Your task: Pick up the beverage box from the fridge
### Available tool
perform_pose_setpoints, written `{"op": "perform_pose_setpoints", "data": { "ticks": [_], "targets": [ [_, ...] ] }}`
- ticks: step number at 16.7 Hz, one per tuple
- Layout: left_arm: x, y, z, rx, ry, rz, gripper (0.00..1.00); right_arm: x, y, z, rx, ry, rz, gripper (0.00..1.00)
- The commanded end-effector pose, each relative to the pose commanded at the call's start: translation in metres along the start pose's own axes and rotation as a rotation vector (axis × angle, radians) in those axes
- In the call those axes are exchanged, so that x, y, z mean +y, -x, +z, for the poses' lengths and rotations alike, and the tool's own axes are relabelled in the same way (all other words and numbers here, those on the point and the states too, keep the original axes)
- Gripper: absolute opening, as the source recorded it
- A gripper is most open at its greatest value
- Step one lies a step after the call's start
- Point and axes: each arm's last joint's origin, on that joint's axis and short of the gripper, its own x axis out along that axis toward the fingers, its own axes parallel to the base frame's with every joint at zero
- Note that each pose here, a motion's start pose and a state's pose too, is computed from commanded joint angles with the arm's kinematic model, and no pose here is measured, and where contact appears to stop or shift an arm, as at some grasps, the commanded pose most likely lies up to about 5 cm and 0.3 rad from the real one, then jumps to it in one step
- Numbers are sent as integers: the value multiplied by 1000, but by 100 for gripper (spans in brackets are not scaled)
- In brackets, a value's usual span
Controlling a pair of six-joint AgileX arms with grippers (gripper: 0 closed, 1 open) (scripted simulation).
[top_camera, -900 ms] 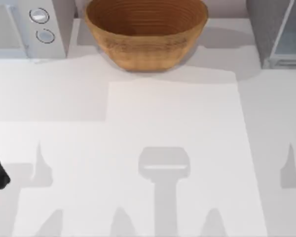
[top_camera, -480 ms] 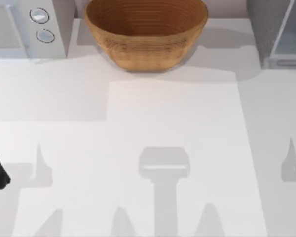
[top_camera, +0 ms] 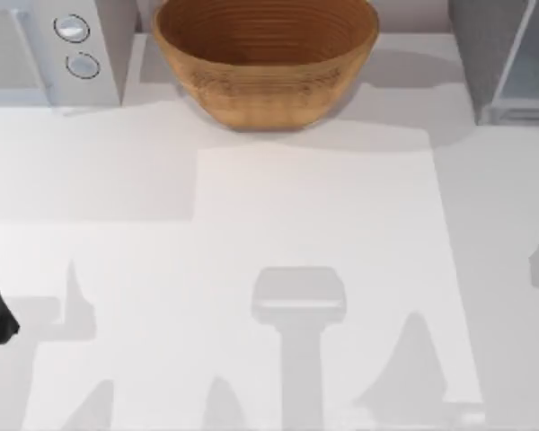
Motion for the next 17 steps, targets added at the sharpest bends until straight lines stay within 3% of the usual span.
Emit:
{"op": "perform_pose_setpoints", "data": {
  "ticks": [10,17],
  "targets": [
    [0,0,0,0,0,0,100,-54,-37,-52,19,-18,9,100],
    [0,0,0,0,0,0,100,-63,-39,-62,1,-9,11,100]
  ]
}}
